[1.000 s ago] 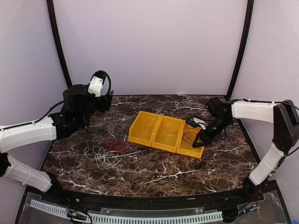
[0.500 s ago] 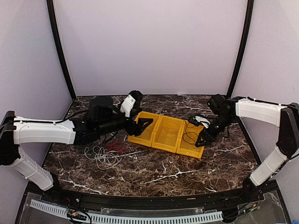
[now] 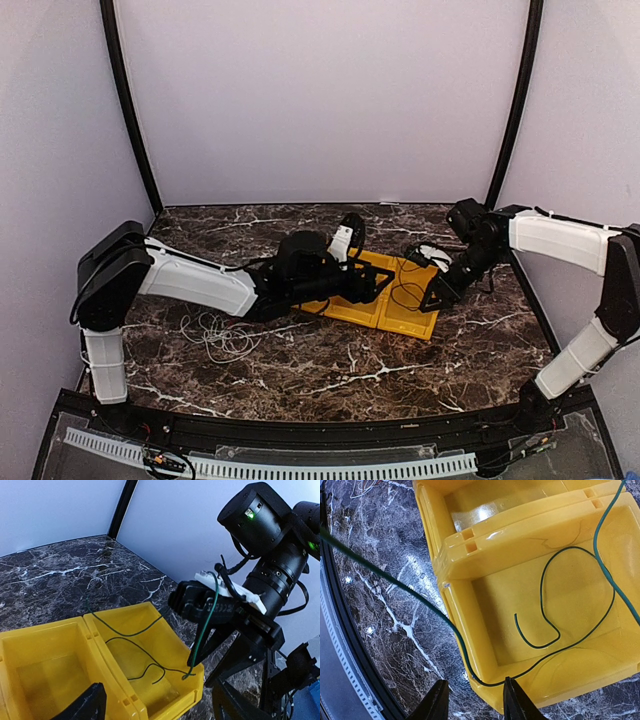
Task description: Untangle the cables
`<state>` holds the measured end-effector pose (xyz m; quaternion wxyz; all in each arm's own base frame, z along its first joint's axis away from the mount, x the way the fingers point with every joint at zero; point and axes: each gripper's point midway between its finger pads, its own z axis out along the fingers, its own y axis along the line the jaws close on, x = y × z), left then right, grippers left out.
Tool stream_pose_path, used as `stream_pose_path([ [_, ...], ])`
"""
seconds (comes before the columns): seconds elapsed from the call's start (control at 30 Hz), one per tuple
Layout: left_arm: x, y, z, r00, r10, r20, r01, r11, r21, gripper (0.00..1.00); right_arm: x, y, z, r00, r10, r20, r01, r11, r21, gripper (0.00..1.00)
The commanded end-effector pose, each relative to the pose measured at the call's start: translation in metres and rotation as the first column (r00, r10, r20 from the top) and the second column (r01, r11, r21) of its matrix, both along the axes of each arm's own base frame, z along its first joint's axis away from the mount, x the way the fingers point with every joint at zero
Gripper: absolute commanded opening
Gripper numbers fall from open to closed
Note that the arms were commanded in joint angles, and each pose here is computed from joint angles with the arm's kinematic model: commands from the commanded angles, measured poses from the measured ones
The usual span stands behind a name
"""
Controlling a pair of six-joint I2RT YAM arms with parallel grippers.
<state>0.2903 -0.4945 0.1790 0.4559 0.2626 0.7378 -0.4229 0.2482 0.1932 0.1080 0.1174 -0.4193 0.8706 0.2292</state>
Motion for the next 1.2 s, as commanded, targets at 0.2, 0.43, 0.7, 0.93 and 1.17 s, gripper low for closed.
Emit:
stream_pose_path([
  [0.2, 0.009, -0.049, 0.032, 0.997, -0.072, -0.040, 0.063, 0.981, -0.185, 0.64, 0.004, 0.007, 0.020, 0.998, 0.006, 0.056, -0.008, 0.999, 0.038, 0.39],
  [0.43, 0.001, -0.054, 0.030, 0.991, -0.130, -0.031, 0.120, 0.968, -0.220, 0.27, 0.002, 0.007, 0.022, 0.998, 0.007, 0.058, -0.009, 0.999, 0.045, 0.38],
  [0.7, -0.003, -0.035, 0.058, 0.996, -0.090, 0.020, 0.092, 0.935, -0.342, 0.00, -0.006, -0.011, 0.007, 0.997, -0.008, 0.081, 0.011, 0.999, -0.032, 0.39],
  [0.93, 0.007, -0.035, 0.048, 0.999, -0.045, 0.005, 0.044, 0.947, -0.319, 0.00, -0.014, -0.018, 0.029, 0.991, 0.013, 0.136, -0.008, 0.999, -0.034, 0.40],
  [1.17, -0.024, -0.060, 0.045, 0.975, -0.216, 0.050, 0.221, 0.930, -0.293, 0.00, -0.004, -0.034, 0.072, 0.948, -0.014, 0.319, 0.029, 0.999, -0.043, 0.41],
])
